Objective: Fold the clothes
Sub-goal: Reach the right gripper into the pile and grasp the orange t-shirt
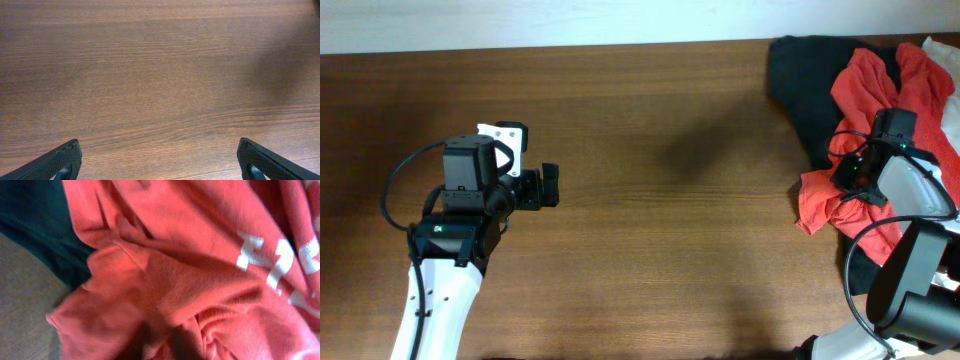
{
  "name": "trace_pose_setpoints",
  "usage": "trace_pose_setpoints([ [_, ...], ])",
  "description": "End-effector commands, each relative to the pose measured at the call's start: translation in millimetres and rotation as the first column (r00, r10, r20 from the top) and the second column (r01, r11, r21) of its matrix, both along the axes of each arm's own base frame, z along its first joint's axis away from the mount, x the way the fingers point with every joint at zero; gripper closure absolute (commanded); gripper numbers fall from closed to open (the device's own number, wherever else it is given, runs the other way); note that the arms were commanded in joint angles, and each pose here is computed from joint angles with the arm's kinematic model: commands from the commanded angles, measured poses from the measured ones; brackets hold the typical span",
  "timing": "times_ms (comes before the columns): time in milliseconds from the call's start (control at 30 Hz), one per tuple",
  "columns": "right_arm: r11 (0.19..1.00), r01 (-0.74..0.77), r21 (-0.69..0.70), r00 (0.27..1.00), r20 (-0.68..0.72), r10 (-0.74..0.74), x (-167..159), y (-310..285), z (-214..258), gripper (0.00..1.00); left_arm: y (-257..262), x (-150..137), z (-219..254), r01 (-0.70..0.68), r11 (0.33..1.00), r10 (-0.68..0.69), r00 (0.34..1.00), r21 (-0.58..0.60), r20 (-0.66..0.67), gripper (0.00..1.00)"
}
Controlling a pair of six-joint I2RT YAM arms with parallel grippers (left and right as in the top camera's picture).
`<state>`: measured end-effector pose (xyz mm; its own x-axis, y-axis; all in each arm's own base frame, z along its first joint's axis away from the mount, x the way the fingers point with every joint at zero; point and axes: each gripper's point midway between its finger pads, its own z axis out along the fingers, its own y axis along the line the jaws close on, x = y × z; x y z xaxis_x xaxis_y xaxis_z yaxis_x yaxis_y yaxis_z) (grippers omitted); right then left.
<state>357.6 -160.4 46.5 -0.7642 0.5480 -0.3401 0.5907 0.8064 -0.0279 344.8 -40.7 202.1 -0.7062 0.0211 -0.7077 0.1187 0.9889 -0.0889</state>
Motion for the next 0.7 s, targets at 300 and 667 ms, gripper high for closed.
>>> trace_pose_setpoints([
  [300, 0.984, -0.166, 0.069, 0.965, 0.216, 0.148, 36.4, 26.8, 121.8, 0.96, -1.0, 1.3, 6.5, 0.004, 1.0, -0.004, 1.0, -0.013, 0.006, 0.01],
  [667, 0.775, -0.606, 0.18, 0.791, 0.241, 0.562, 20.6, 215.1, 197.9, 0.96, -2.0, 5.7, 11.3, 0.007, 1.0, -0.007, 0.999, -0.017, 0.033, 0.01],
])
